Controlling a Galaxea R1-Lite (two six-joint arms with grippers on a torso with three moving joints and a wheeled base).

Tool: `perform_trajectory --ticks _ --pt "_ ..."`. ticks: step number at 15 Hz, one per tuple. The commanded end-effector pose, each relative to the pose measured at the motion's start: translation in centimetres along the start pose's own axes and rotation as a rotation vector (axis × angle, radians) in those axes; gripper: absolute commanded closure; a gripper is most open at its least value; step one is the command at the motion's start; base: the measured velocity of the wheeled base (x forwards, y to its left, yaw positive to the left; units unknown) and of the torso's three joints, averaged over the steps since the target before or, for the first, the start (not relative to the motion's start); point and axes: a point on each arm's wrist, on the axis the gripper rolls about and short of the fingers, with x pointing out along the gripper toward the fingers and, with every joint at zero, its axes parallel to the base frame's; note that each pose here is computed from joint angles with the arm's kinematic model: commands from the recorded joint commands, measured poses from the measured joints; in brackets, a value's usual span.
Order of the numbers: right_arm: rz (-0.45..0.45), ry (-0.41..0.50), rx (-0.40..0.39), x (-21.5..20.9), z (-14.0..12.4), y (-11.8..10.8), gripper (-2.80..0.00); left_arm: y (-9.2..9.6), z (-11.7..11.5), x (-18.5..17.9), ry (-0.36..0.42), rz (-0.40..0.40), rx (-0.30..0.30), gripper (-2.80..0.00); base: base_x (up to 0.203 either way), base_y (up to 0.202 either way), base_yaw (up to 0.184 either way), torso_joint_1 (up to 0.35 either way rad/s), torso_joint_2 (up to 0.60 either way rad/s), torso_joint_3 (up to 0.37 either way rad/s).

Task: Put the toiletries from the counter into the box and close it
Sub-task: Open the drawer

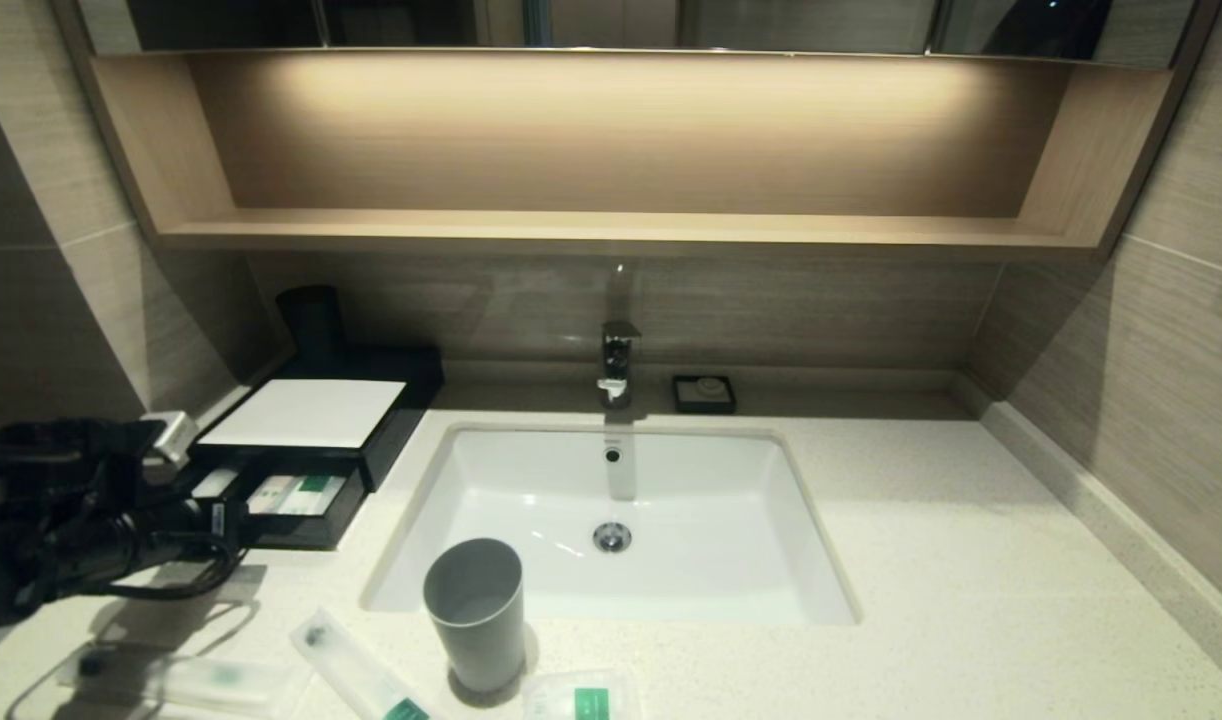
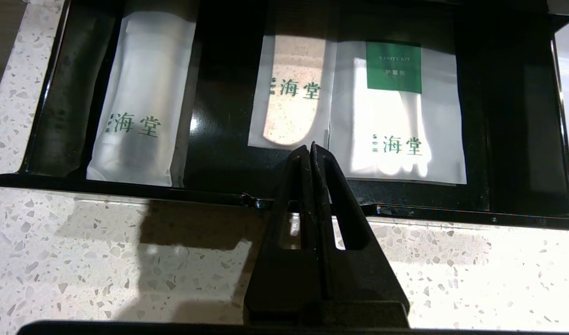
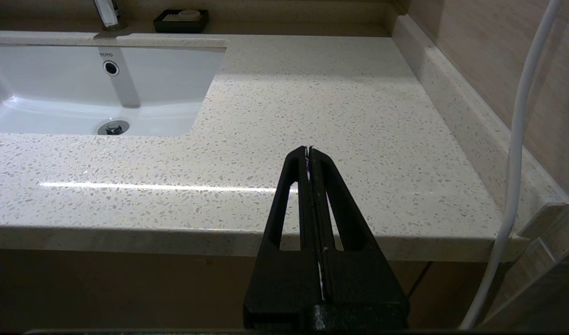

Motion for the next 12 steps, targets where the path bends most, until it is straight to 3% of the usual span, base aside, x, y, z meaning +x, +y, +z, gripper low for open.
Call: perform_trajectory --ticks 1,12 --pt "0.001 0.001 0.0 0.0 0.0 0.0 0.0 0.0 0.0 -0.1 0.003 0.0 0.0 0.0 0.0 0.0 0.0 0.0 0.0 0.0" --pt "0.001 0.002 0.0 0.0 0.0 0.0 0.0 -0.3 0.2 -1.5 0.034 -0.002 0.013 0.0 0.0 0.0 0.0 0.0 0.0 0.0"
